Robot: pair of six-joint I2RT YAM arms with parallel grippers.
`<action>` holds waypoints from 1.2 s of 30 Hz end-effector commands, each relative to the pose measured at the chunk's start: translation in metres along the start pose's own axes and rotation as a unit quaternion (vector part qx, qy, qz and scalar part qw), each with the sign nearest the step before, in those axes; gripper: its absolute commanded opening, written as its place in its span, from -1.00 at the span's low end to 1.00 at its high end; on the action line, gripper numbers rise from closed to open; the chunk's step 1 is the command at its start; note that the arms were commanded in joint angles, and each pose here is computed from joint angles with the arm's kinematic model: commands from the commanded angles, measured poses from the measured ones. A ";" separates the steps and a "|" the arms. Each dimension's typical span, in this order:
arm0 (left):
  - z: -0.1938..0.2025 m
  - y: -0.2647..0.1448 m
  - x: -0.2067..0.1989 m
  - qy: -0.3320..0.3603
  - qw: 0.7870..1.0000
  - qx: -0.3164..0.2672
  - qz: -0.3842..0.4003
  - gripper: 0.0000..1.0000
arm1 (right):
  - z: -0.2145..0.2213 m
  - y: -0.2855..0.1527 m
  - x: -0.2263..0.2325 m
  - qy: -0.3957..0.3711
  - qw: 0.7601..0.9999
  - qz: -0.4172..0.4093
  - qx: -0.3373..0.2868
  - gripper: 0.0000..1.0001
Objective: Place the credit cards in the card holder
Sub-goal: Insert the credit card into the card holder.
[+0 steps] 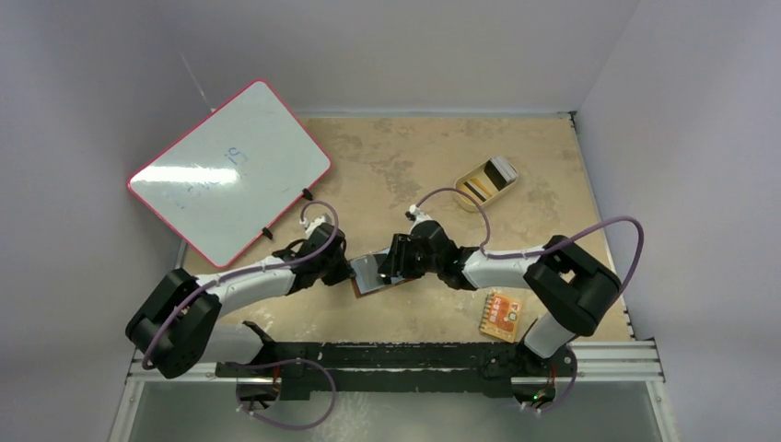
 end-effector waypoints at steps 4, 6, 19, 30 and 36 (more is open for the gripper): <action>-0.002 0.006 0.004 0.026 0.999 0.011 -0.032 -1.00 | -0.024 0.010 0.001 -0.049 0.998 0.036 -0.024 0.06; -0.004 0.006 0.003 0.028 0.999 0.009 -0.032 -1.00 | -0.025 0.015 0.002 -0.055 0.998 0.034 -0.020 0.07; -0.016 0.008 -0.005 0.038 0.999 -0.001 -0.035 -1.00 | -0.024 0.019 0.026 -0.096 0.995 -0.036 0.007 0.02; -0.028 0.011 -0.005 0.045 0.998 -0.002 -0.044 -1.00 | -0.052 -0.003 0.010 -0.028 0.998 0.029 -0.057 0.07; -0.027 0.013 -0.005 0.045 0.998 0.002 -0.044 -1.00 | -0.055 0.007 0.008 -0.017 0.997 0.037 -0.062 0.16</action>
Point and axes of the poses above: each gripper's point midway between its finger pads, its own y axis out along the fingers, its own x axis along the line the jaws close on, z = x × y, the point moved 4 cm from there along -y, back along the fingers, and after that the axes turned 10 degrees about y, right-handed, at the moved point
